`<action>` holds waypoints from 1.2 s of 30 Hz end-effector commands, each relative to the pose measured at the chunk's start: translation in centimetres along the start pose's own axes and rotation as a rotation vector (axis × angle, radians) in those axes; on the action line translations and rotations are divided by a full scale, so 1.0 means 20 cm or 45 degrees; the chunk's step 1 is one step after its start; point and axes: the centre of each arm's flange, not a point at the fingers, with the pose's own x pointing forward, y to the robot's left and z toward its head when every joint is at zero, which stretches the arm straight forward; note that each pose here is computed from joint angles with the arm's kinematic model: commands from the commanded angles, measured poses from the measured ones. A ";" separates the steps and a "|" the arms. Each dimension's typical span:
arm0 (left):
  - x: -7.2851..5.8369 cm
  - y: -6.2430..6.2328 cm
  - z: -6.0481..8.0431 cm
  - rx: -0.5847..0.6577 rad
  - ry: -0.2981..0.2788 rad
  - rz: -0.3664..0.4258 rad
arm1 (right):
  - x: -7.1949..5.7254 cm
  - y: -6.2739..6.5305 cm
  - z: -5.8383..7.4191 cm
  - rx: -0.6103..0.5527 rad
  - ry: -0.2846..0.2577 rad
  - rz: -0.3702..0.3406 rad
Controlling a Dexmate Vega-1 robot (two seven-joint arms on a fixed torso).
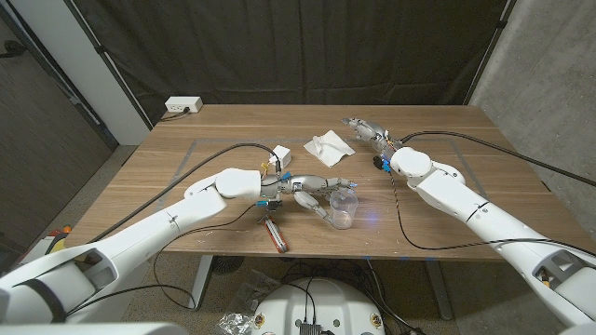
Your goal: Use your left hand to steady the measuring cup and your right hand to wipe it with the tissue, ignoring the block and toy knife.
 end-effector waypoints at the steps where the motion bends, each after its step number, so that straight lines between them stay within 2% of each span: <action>1: 0.03 -0.11 -0.08 -0.190 -0.032 0.149 | -0.01 0.01 0.00 -0.005 0.006 0.004; 10: 0.10 -0.19 -0.08 -0.346 -0.083 0.121 | -0.01 0.02 0.01 -0.011 0.003 0.012; 15: 0.11 -0.21 -0.09 -0.421 -0.092 0.113 | -0.02 0.02 0.00 -0.012 0.011 0.011; 20: 0.11 -0.21 -0.09 -0.441 -0.094 0.146 | -0.03 0.02 0.00 -0.012 0.016 0.008; 29: 0.04 -0.15 -0.09 -0.454 -0.084 0.304 | -0.01 0.04 0.02 -0.059 0.021 0.025; 36: -0.03 -0.07 -0.08 -0.432 -0.075 0.408 | 0.02 0.07 0.07 -0.184 0.037 0.057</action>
